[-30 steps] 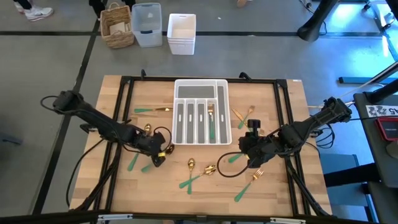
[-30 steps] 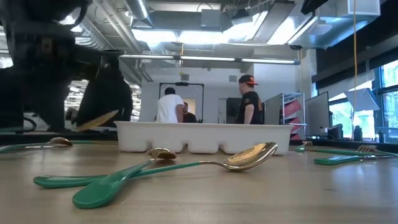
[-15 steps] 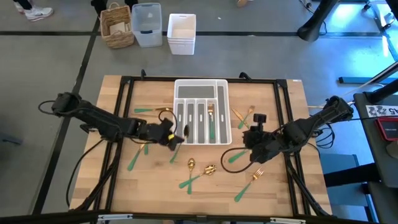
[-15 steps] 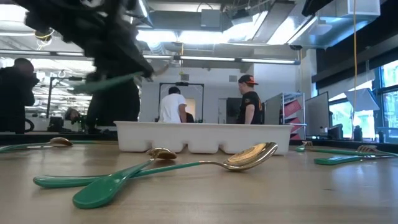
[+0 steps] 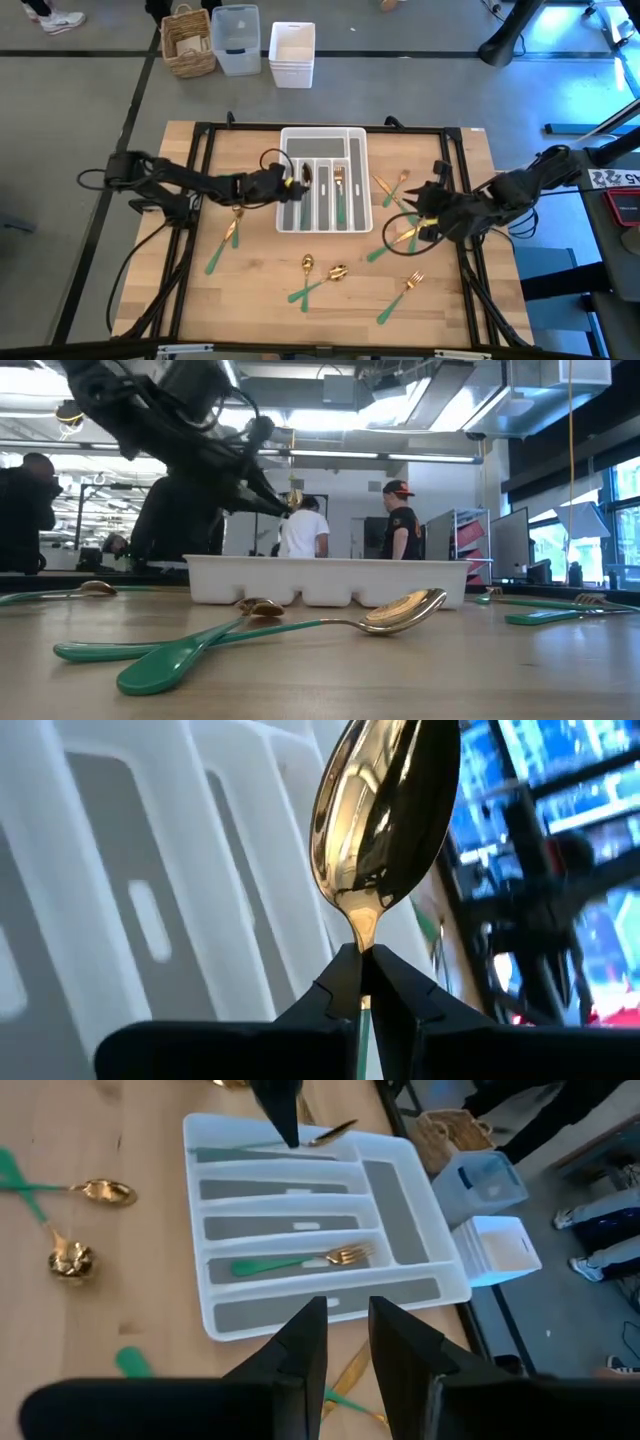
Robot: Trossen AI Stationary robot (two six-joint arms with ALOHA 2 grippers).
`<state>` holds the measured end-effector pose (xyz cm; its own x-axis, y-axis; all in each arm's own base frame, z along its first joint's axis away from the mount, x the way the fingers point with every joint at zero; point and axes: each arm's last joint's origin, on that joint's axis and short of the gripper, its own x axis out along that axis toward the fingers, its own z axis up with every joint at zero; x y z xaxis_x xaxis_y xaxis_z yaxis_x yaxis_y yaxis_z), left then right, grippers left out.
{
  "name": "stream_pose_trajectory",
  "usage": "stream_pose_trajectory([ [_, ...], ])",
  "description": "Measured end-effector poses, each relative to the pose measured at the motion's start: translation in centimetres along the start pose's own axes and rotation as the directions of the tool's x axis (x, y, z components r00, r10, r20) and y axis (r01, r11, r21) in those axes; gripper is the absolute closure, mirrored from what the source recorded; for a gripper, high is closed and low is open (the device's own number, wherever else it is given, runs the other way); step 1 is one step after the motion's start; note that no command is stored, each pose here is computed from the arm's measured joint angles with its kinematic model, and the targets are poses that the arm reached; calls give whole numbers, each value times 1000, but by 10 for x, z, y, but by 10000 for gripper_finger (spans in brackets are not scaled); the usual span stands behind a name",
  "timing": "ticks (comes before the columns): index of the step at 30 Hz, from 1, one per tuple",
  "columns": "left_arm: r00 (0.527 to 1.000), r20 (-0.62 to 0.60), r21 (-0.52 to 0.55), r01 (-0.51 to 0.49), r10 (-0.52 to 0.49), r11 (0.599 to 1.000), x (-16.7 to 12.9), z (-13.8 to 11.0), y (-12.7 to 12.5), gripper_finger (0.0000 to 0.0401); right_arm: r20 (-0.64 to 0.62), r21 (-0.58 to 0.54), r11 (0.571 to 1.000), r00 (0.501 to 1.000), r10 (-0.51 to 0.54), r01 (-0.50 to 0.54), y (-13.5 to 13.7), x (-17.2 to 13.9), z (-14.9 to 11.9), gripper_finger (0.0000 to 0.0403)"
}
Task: Sort silverware
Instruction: Put the middle left side spoon into the silverware organizer
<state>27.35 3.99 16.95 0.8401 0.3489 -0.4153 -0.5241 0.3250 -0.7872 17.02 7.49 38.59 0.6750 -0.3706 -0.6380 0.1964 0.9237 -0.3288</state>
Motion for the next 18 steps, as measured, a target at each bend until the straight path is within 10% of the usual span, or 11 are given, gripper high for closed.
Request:
stream_pose_trajectory([
  [18,967,-34,17,-253,253,967,41,9,16,398,-46,-52,998,998,-39,36,-4,1,-12,322],
])
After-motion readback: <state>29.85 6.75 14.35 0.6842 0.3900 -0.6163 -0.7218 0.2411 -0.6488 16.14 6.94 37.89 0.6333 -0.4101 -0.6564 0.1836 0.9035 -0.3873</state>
